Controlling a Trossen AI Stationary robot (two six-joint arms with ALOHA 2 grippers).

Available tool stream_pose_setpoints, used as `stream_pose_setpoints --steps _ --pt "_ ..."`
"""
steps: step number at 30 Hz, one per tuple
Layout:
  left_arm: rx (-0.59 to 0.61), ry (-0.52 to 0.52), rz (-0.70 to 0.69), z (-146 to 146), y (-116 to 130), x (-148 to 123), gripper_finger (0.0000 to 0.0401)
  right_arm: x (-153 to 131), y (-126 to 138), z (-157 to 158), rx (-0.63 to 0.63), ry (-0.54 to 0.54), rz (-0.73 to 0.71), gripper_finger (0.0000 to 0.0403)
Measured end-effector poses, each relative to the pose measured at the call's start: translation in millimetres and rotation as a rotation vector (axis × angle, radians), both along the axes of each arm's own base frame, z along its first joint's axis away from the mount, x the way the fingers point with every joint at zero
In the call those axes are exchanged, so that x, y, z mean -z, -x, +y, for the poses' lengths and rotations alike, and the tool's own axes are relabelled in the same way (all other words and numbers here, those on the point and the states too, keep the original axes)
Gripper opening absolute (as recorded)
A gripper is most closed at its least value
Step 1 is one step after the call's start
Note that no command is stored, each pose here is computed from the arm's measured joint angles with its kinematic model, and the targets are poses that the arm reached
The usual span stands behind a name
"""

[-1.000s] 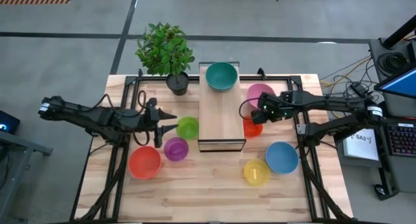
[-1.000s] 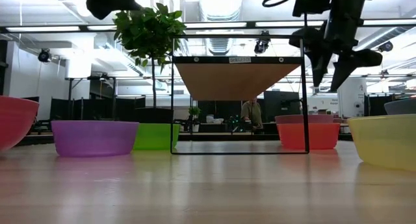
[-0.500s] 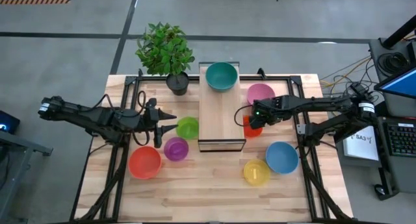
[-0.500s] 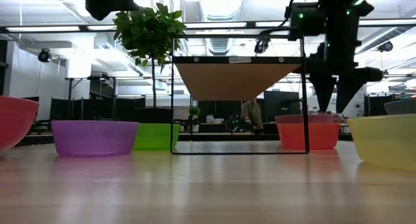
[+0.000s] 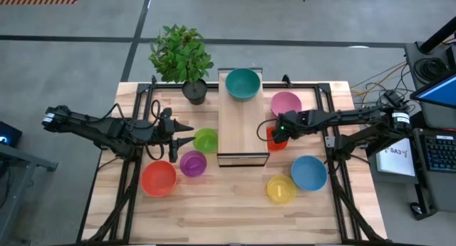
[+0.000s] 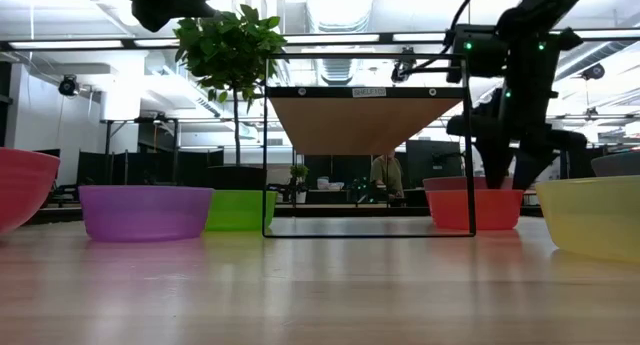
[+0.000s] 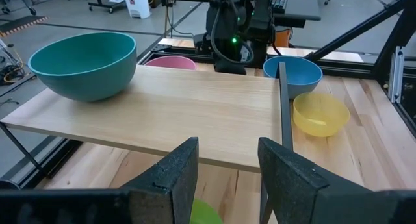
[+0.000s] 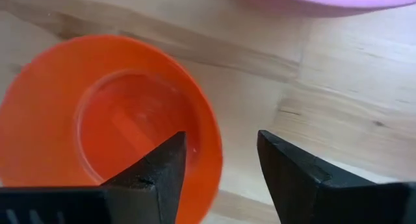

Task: Place and stack bowls onto a shelf
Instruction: Put the orange transparent bowl onto the shelf

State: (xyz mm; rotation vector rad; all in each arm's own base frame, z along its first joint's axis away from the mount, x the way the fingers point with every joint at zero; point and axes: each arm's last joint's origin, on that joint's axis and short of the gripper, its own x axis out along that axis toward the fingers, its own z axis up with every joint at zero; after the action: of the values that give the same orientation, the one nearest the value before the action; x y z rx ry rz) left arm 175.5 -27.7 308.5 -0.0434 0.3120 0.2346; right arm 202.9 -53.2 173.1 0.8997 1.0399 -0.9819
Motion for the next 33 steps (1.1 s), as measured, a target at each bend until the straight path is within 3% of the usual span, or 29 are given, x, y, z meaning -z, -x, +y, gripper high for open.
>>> stream_pose_setpoints --steps 12,21,33 --pt "0.000 0.001 -0.003 0 0 0 0.0144 11 0 0 0.007 0.011 -0.062 0.0019" --pt "0.000 0.001 -0.004 0 0 0 0.0144 -12 -6 -1 -0.022 -0.007 -0.079 0.0009" --pt "0.000 0.001 -0.004 0 0 0 0.0144 -98 -8 -3 -0.091 0.023 -0.061 0.0009"
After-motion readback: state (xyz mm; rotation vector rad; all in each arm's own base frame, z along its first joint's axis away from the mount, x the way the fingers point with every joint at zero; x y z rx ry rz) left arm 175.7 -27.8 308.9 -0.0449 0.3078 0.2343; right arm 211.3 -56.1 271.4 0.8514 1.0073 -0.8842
